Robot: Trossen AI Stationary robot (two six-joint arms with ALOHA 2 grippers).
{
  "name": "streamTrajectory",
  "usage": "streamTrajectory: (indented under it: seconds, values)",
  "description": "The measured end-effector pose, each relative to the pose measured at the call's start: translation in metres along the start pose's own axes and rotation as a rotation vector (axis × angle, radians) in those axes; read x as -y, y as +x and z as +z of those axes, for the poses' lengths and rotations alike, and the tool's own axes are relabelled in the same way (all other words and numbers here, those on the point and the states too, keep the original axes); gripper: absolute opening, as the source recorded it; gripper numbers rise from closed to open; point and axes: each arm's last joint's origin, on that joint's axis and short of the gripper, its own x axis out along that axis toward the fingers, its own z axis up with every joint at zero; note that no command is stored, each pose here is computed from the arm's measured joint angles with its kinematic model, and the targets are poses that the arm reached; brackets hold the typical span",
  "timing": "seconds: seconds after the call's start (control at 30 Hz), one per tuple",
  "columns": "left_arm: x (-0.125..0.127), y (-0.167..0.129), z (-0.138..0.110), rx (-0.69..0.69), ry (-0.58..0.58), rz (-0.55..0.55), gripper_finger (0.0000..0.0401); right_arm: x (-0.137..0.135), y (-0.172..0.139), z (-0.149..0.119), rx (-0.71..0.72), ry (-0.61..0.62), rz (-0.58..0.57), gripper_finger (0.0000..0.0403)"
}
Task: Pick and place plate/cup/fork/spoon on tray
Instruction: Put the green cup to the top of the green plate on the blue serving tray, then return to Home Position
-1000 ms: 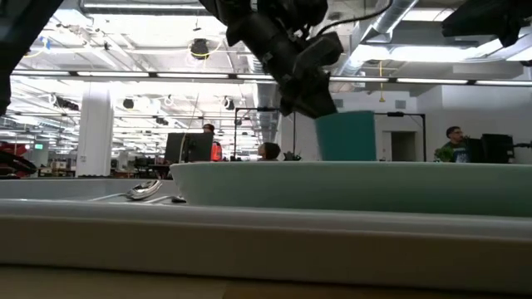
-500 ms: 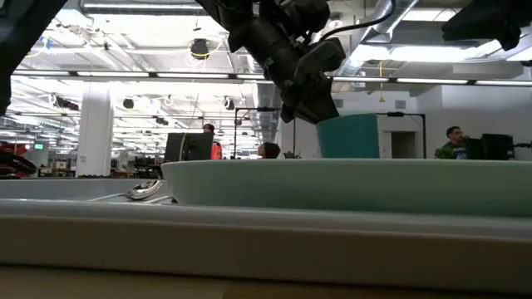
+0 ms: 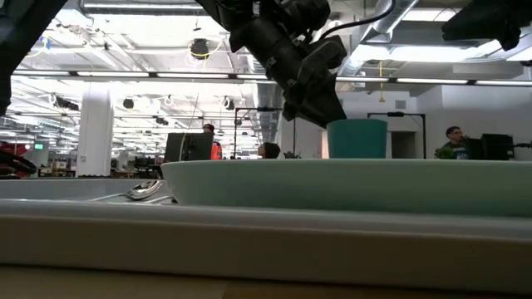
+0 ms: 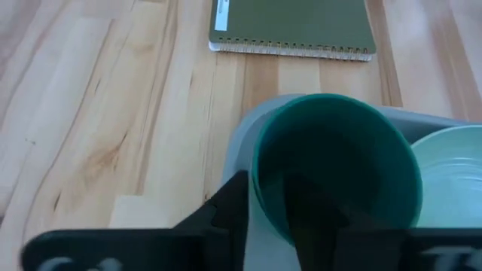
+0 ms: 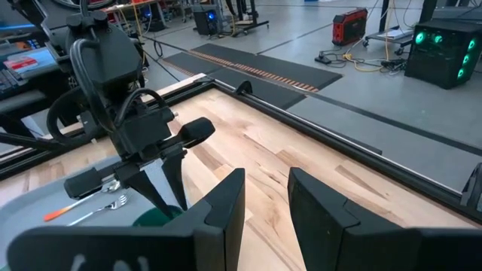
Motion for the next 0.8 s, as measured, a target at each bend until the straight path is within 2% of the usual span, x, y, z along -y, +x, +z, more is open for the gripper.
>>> streamTrajectory:
  seconds: [0.43, 0.63, 0.8]
  values:
    - [0.001, -0.004, 0.007, 0.008, 0.023, -0.009, 0.0167, 0.000, 0.000, 0.000, 0.000, 0.003, 0.000, 0.0129]
    - [0.003, -0.019, 0.029, 0.028, 0.028, -0.014, 0.0209, 0.000, 0.000, 0.000, 0.002, 0.003, 0.000, 0.0129]
    - [0.006, -0.044, 0.059, 0.084, 0.033, -0.017, 0.0219, 0.000, 0.000, 0.000, 0.009, 0.001, -0.004, 0.0129]
